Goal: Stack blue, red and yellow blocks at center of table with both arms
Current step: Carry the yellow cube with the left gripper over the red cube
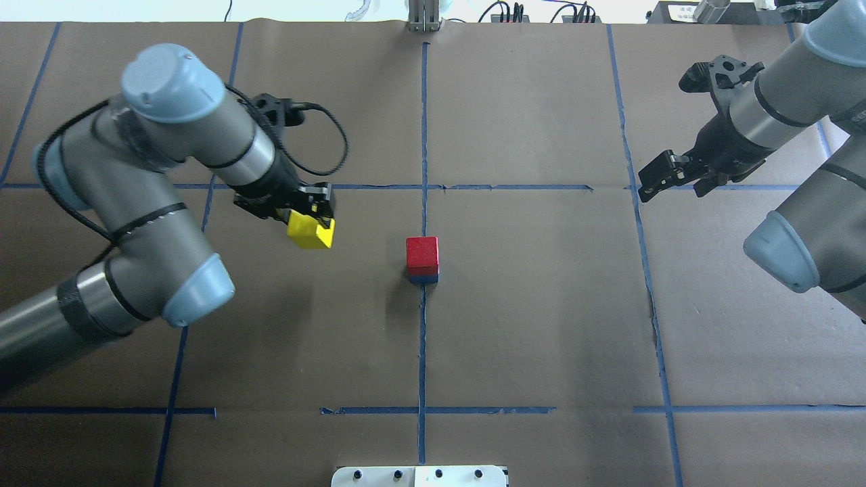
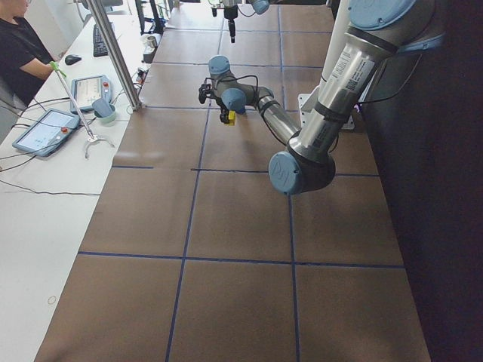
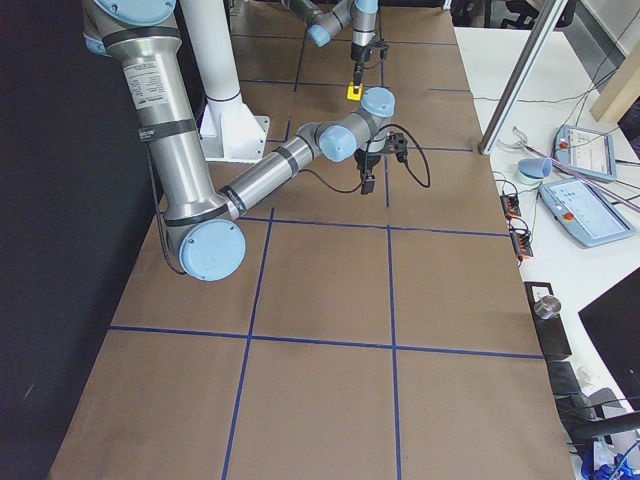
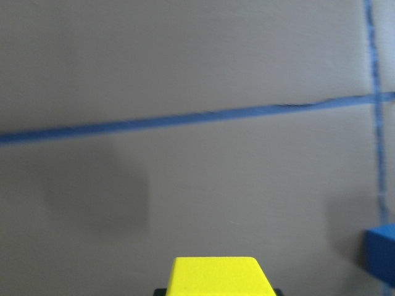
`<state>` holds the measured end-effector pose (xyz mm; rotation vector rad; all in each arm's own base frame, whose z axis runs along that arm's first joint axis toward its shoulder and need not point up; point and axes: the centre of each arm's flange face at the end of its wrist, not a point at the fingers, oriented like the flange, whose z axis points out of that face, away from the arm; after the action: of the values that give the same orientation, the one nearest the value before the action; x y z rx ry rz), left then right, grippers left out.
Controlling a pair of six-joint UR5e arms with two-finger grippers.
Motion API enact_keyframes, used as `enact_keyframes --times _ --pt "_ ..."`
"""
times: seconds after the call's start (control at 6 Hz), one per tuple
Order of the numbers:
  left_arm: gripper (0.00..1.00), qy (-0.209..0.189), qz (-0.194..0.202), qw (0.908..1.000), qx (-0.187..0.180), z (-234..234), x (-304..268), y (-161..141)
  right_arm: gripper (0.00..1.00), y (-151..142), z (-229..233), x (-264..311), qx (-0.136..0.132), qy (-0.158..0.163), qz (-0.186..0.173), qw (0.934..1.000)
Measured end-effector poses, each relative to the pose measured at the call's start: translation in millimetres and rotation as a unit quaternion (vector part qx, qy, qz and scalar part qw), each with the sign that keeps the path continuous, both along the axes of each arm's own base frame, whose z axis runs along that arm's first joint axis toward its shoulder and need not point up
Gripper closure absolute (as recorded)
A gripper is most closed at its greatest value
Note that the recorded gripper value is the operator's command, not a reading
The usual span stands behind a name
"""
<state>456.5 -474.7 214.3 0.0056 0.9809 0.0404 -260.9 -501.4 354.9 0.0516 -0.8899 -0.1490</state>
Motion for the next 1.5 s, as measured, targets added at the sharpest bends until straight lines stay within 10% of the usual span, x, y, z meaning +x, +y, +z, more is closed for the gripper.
enact_keyframes --times 0.67,1.5 --pt "0.97 -0.045 -0.027 0.9986 -0.011 -107.8 86.2 65.5 0.0 -3.9 33.8 38.8 0.013 0.015 -0.001 0.9998" --pt "0.96 -0.068 -0.057 0.9961 0.007 -130.4 121.0 46.1 0.0 -3.7 41.1 44.8 0.008 0.019 0.003 0.9998"
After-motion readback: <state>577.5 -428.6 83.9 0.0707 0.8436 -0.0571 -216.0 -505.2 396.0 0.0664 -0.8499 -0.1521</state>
